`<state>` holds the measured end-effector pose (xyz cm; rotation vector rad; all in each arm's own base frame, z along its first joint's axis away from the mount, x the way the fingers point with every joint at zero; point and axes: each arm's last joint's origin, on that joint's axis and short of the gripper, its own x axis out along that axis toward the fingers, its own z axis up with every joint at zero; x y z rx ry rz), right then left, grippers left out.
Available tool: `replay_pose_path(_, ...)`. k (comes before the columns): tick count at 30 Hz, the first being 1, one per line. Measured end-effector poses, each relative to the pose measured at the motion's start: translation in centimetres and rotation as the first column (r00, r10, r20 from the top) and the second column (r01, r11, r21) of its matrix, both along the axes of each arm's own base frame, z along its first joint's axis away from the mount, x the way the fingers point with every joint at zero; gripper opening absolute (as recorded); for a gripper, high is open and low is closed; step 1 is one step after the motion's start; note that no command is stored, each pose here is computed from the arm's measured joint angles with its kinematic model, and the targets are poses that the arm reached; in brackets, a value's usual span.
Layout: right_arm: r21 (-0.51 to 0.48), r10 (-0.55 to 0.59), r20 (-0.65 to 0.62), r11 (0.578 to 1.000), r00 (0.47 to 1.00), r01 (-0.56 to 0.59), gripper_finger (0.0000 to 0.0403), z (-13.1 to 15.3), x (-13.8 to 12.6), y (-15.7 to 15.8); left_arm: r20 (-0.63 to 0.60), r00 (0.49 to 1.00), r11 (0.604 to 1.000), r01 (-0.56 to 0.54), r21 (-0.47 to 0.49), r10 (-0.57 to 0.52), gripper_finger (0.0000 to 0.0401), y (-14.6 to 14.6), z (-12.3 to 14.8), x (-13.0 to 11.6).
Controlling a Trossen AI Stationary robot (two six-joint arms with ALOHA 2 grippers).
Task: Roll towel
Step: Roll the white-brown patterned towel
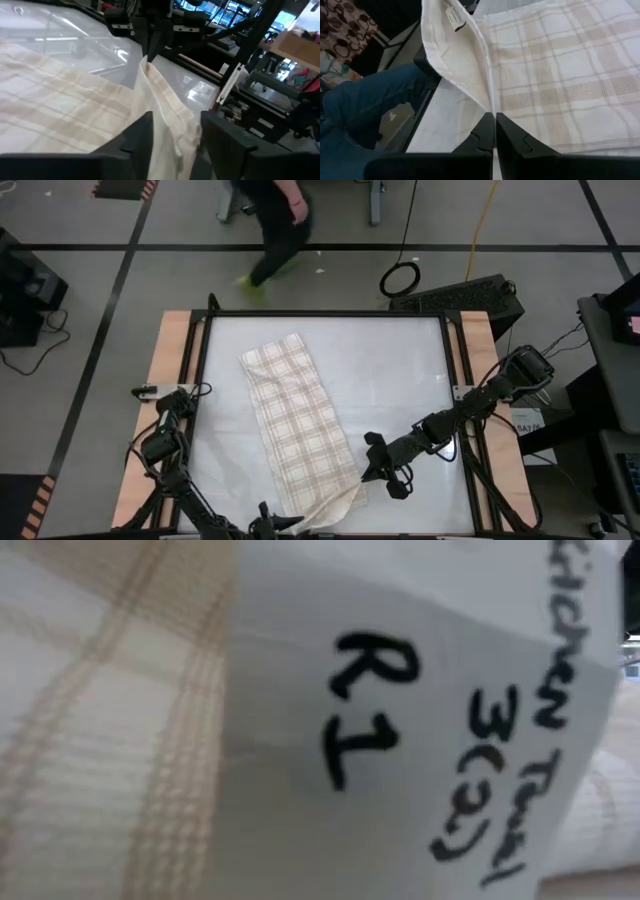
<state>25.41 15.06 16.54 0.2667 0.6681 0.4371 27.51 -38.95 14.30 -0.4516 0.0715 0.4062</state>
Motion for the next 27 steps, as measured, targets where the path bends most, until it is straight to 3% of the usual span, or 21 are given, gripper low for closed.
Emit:
replay_pose_path(5, 0.0, 0.0, 0.0, 1.0, 1.0, 0.0, 0.0, 0.0, 0.0, 0.0, -0.02, 0.999, 0.999, 0.027, -0.018, -0.027, 0.0205, 0.0, 0.0, 0.3)
replay_pose_path(13, 0.002, -0.001, -0.001, 1.0, 1.0, 0.001, 0.0, 0.0, 0.0, 0.0, -0.096, 0.994, 0.998, 0.062, 0.021, -0.06, 0.0203, 1.2, -0.2, 2.1)
replay_pose_path(16, 0.002, -0.001, -0.002, 1.0, 1.0, 0.001, 0.0, 0.0, 0.0, 0.0, -0.101, 0.993, 0.997, 0.065, 0.047, -0.06, 0.0165, 1.3, -0.1, 2.5)
replay_pose_path(22, 0.0, 0.001, -0.003, 1.0, 1.0, -0.001, 0.0, 0.0, 0.0, 0.0, -0.093, 0.99, 0.993, 0.112, 0.039, -0.108, 0.0026, -0.1, 0.0, 0.6)
replay_pose_path(24, 0.004, 0.005, 0.003, 1.0, 1.0, -0.005, 0.0, 0.0, 0.0, 0.0, -0.082, 0.992, 0.993, 0.106, 0.055, -0.101, 0.0013, -0.5, 0.0, -0.1)
replay_pose_path(27, 0.001, 0.004, 0.001, 1.0, 1.0, -0.004, 0.0, 0.0, 0.0, 0.0, -0.047, 0.997, 0.994, 0.067, 0.083, -0.063, 0.0023, -0.8, 0.1, -0.8)
